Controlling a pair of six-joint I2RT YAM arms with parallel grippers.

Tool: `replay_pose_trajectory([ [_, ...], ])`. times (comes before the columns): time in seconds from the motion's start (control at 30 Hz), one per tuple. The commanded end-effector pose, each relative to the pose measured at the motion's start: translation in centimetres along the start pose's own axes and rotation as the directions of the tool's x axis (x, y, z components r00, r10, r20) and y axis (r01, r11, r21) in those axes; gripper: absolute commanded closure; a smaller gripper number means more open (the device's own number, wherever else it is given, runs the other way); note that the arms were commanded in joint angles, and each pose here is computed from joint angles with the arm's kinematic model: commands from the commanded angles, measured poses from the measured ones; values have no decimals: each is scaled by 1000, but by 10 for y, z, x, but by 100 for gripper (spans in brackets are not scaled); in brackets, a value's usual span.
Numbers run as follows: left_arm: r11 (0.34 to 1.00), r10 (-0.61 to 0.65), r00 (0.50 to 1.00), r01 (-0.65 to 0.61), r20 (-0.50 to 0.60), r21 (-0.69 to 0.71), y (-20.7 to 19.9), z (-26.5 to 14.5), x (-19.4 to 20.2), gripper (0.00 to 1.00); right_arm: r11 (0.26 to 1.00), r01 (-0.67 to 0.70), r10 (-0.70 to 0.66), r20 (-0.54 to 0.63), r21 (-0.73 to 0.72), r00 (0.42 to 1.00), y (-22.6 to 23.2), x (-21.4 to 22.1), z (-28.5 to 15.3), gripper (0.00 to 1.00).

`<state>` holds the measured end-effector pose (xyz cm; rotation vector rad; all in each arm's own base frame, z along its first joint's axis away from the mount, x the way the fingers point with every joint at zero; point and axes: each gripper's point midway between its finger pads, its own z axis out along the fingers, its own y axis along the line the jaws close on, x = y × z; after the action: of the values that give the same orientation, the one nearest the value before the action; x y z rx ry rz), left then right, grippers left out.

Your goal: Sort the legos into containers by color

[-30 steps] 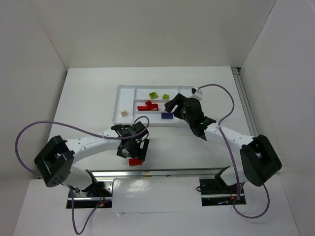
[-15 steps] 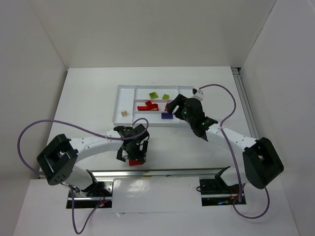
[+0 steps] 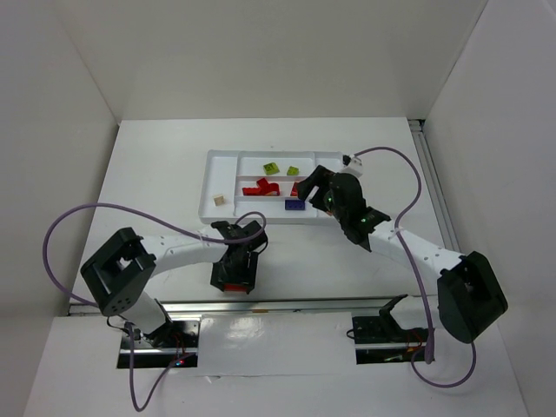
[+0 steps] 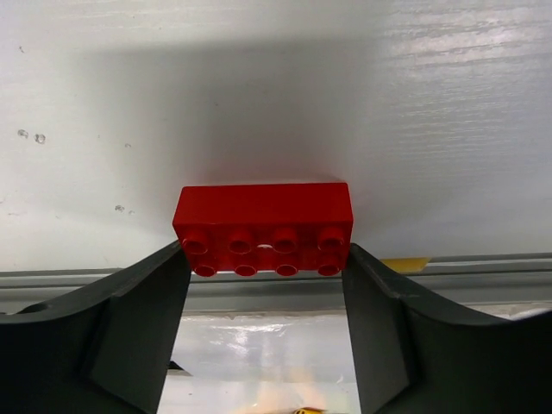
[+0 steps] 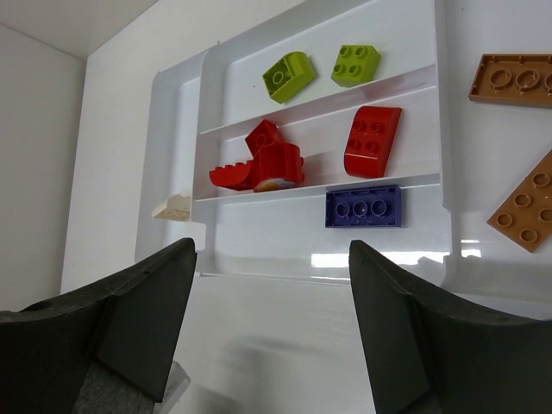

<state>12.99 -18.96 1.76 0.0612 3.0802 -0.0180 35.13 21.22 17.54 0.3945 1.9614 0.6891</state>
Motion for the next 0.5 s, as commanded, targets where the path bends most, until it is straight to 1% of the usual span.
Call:
replay_pose_trajectory([
  [0.0,1000,-12,1000,12,2,1,-7,-4,-5,21,999,6,-5,43,-34,999,16,-17,-6,21],
  [0.13,1000,-2,1000,2,5,-10,-8,0,-9,23,1000,10,-9,24,-28,1000,14,-11,-2,21],
  [0.17,1000,-3,1000,3,18,4,-12,-2,-13,19,1000,10,-9,24,-28,1000,14,-11,-2,21],
  [0.27,1000,8,1000,-8,8,-7,-12,1,-13,13,999,22,-21,10,-27,1000,12,-7,0,21],
  [0.33,1000,18,1000,-18,7,-21,-10,4,-14,11,999,20,-19,16,-33,1000,15,-10,0,21],
  [0.47,1000,18,1000,-17,20,-21,-13,5,-18,11,999,22,-22,3,-33,1000,15,-6,1,21],
])
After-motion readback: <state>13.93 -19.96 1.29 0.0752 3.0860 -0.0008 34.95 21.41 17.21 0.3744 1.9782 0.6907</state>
